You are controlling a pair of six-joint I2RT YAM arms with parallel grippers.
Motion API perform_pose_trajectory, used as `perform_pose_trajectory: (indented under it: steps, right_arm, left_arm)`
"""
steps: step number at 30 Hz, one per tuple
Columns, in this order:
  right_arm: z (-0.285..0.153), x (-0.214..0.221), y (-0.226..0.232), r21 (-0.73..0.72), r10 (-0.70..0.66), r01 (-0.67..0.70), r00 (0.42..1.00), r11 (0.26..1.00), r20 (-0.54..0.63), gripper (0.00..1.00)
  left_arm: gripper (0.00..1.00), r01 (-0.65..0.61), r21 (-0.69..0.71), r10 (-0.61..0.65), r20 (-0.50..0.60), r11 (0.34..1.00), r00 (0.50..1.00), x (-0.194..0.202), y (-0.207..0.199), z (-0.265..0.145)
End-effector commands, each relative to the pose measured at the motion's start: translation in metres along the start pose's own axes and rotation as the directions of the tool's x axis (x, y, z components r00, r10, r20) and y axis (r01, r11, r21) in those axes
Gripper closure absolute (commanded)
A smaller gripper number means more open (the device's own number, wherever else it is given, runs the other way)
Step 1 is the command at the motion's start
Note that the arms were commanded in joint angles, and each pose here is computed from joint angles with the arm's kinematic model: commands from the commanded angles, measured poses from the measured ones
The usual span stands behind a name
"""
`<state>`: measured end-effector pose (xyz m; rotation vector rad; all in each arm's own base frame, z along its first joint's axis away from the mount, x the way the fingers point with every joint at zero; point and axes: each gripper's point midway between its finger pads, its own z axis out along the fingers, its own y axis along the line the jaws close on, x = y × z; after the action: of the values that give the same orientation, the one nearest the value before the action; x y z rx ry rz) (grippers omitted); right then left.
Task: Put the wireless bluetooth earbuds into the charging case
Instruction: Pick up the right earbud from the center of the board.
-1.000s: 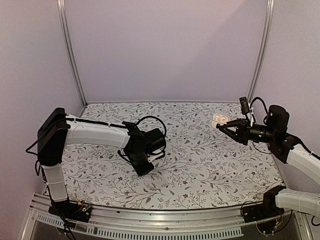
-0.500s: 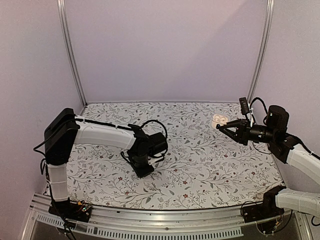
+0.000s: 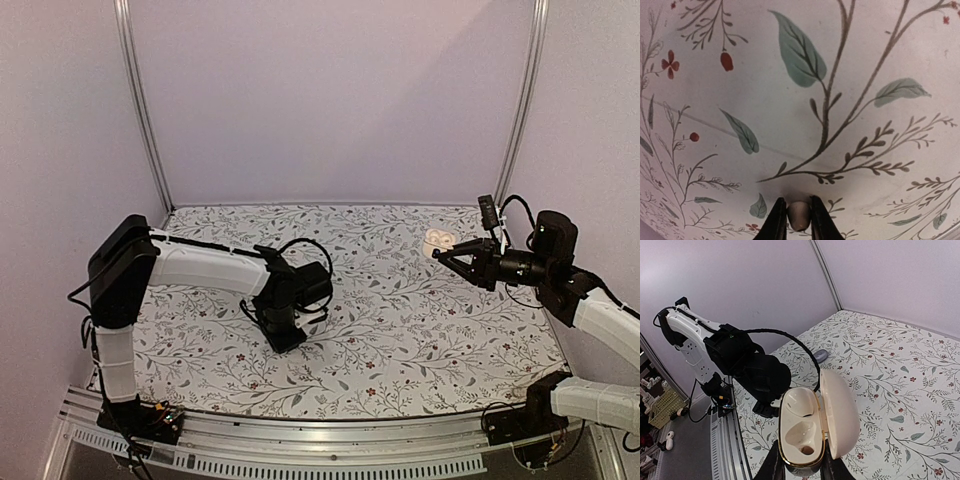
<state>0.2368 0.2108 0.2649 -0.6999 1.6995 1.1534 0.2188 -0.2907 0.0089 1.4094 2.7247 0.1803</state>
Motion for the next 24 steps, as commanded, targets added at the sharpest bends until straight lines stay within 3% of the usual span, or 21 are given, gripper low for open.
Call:
perform_pose_trajectory:
  steps: [1, 7, 15, 20, 24]
  right_arm:
    - [-0.001, -0.010, 0.003, -0.002, -0.030, 0.030, 0.999, 1.000, 0.016, 1.00]
    - [0.000, -0.008, 0.002, -0.010, -0.024, 0.024, 1.000, 1.000, 0.009, 1.00]
    - [0.004, -0.014, 0.002, -0.031, -0.023, 0.023, 1.000, 0.999, 0.011, 1.00]
    - [0.017, -0.018, 0.007, -0.078, -0.026, 0.027, 1.000, 0.997, 0.004, 1.00]
    - [0.038, -0.016, 0.019, -0.129, -0.056, 0.054, 0.998, 0.990, -0.008, 1.00]
  left_arm:
    - [0.85, 0.005, 0.019, -0.004, -0.018, 1.000, 1.000, 0.002, 0.004, 0.003]
    - [0.87, 0.022, 0.045, -0.024, 0.040, 0.999, 0.999, -0.004, 0.005, -0.009]
    - [0.89, 0.083, 0.128, -0.121, 0.328, 0.988, 0.937, -0.038, 0.016, -0.073]
    - [0.90, 0.093, 0.151, -0.162, 0.557, 0.984, 0.815, -0.057, 0.027, -0.139]
    - [0.91, 0.017, 0.202, -0.169, 0.766, 0.979, 0.621, -0.067, 0.020, -0.221]
